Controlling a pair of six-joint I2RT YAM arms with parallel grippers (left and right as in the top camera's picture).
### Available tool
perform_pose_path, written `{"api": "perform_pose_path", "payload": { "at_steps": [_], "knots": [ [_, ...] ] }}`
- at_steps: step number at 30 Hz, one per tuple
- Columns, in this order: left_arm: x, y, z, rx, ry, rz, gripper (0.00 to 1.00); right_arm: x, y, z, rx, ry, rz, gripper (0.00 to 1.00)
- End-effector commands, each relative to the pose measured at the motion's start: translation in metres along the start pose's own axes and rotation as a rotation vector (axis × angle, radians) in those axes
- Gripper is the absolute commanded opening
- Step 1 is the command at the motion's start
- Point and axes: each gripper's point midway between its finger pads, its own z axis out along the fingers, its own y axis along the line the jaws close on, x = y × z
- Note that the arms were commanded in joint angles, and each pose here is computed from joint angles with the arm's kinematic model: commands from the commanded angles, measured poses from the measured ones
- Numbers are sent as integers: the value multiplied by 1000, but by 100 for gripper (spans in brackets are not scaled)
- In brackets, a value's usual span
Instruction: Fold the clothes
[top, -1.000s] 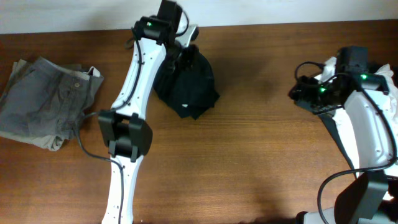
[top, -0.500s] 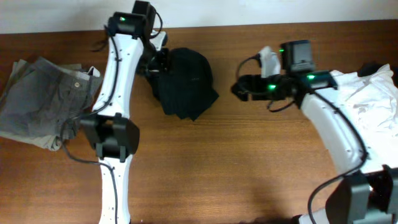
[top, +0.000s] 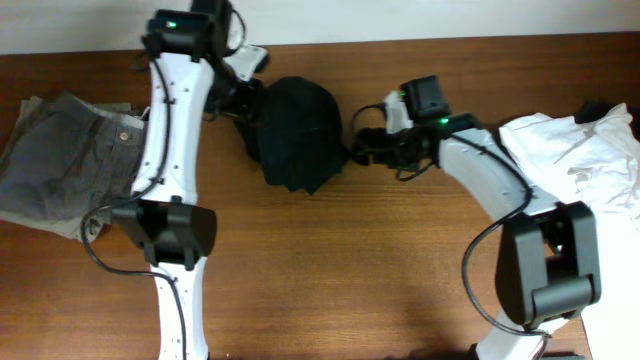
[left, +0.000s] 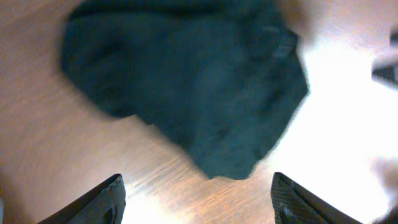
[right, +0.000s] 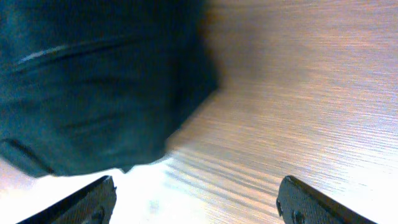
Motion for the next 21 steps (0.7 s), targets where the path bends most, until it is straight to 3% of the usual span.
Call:
{"api": "perform_pose_path", "payload": {
  "at_steps": [1, 3, 5, 7, 8, 9, 11, 14, 20, 21],
  "knots": [
    [-7, -57, 0, 73, -24, 417, 74, -21, -40, -53, 58, -101, 122, 87],
    [-5, -69, 11, 45, 13, 576, 76, -19, -64, -78, 81, -114, 195, 88],
    [-3, -72, 25, 20, 54, 645, 86, -15, -79, -93, 98, -115, 222, 87],
    [-2, -78, 44, 32, 73, 694, 87, -12, -89, -98, 109, -107, 241, 87],
    [-1, -81, 60, 36, 86, 721, 94, -10, -92, -99, 113, -101, 242, 87],
    [-1, -78, 74, 8, 107, 731, 94, -9, -92, -99, 114, -96, 245, 87],
    [0, -45, 111, -208, 188, 698, 94, -7, -91, -98, 114, -89, 247, 88],
    [1, -16, 132, -380, 223, 632, 89, -4, -91, -98, 116, -77, 252, 88],
    [-13, -3, 141, -408, 155, 609, 89, -4, -91, -98, 116, -76, 253, 88],
    [-13, 0, 143, -409, 155, 602, 78, -3, -91, -98, 116, -75, 254, 87]
  ]
}}
